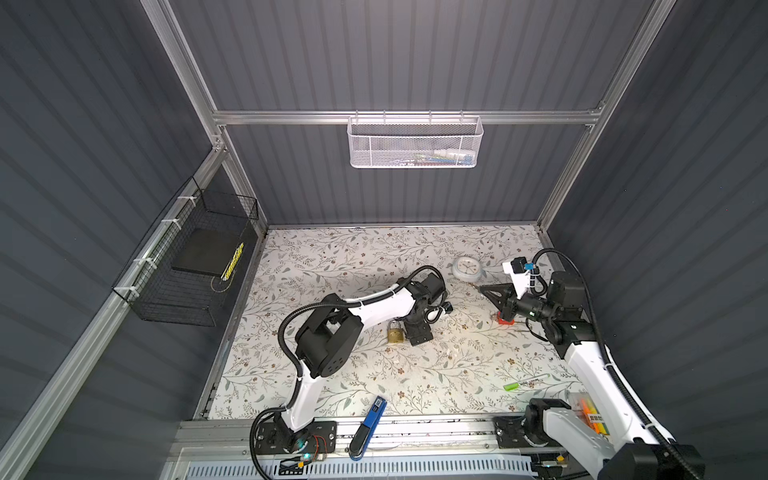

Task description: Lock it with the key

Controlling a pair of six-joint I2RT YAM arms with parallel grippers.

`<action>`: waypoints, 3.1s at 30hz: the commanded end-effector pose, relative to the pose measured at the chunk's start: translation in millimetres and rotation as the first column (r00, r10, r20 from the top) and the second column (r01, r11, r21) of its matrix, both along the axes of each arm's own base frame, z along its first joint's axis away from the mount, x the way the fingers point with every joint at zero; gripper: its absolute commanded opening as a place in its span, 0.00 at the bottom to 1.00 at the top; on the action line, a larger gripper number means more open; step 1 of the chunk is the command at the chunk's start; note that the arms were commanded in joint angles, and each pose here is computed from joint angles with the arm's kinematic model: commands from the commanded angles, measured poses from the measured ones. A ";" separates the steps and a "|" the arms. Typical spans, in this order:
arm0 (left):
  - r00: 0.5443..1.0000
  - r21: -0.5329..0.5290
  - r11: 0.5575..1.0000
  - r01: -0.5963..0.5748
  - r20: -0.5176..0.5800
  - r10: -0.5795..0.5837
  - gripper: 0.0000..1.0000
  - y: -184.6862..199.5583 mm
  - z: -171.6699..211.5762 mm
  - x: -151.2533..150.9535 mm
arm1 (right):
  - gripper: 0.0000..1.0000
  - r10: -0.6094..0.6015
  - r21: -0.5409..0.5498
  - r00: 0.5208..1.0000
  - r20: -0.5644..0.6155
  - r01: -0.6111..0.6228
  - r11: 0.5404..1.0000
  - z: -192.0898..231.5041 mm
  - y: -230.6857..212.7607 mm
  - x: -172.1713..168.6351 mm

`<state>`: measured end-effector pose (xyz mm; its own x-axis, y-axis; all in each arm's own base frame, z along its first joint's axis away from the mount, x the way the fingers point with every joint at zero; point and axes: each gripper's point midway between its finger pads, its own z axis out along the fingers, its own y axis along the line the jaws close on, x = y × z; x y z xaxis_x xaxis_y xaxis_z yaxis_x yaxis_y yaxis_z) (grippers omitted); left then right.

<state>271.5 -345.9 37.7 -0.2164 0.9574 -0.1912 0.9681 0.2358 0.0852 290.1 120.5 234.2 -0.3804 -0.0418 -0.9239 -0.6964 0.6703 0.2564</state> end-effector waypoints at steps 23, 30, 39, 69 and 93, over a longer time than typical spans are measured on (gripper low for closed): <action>0.980 -0.055 0.998 0.015 -0.196 -0.026 0.83 -28.4 -0.3 -20.5 | 0.00 0.010 -0.003 1.000 0.001 -0.010 1.000 -0.1 0.4 -1.1; 0.981 -0.040 0.999 0.036 -0.191 -0.043 0.75 -24.4 -0.1 -21.8 | 0.00 0.010 0.002 1.000 0.002 -0.010 1.000 1.4 0.7 0.2; 0.987 -0.015 0.998 0.059 -0.149 -0.061 0.59 -17.0 0.0 -17.6 | 0.00 0.006 0.009 1.000 0.001 -0.006 1.000 2.7 0.4 1.7; 0.958 0.020 0.961 0.276 -0.087 -0.274 0.56 -4.4 -1.9 -15.5 | 0.00 0.007 0.011 1.000 -0.017 -0.007 1.000 -0.5 0.5 0.3; 0.963 -0.081 0.960 0.269 0.041 -0.266 0.79 -13.2 52.7 -9.0 | 0.00 -0.041 0.052 0.999 -0.003 0.041 0.998 5.5 -2.6 6.0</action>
<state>261.1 -357.2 62.0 0.0307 0.9750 -0.2199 0.9980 -0.0176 0.0612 294.1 120.0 232.6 -0.4034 -0.0091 -0.9150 -0.6780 0.6745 0.2923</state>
